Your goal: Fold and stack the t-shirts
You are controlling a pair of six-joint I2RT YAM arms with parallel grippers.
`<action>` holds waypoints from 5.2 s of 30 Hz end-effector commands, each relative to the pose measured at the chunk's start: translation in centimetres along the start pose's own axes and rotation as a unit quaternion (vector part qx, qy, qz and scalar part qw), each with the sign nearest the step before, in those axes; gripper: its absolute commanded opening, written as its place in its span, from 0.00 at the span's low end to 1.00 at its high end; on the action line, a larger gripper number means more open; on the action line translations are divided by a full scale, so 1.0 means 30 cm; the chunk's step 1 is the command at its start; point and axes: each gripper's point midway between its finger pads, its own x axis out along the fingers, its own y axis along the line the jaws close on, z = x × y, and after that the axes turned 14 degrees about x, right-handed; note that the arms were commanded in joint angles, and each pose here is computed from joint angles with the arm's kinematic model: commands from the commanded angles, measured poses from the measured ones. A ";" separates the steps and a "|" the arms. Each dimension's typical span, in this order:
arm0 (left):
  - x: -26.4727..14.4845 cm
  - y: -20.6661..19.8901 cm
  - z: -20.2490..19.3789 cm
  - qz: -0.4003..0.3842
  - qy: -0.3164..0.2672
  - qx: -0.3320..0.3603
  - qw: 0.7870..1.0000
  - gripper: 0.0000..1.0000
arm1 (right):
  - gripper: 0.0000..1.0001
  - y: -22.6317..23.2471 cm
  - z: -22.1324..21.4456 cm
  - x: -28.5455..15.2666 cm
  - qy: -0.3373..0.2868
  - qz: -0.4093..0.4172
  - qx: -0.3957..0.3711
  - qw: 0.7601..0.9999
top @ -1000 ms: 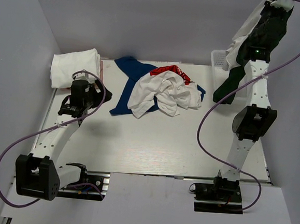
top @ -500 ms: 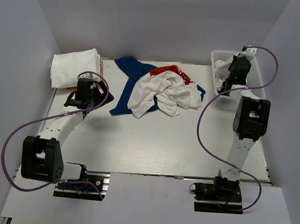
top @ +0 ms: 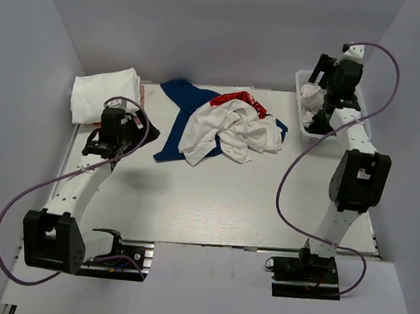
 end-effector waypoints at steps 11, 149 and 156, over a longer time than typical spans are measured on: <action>-0.143 -0.083 0.051 -0.057 -0.051 0.025 0.997 1.00 | 0.90 0.696 -0.277 -0.275 0.185 0.282 -0.112 0.935; 0.335 0.003 -0.334 -0.054 0.193 0.023 0.979 0.00 | 0.27 0.807 -0.857 0.048 0.156 0.234 -0.184 0.942; 0.319 -0.002 -0.279 -0.043 0.170 0.018 0.984 0.00 | 0.00 0.769 -0.756 -0.015 0.131 0.217 -0.188 0.949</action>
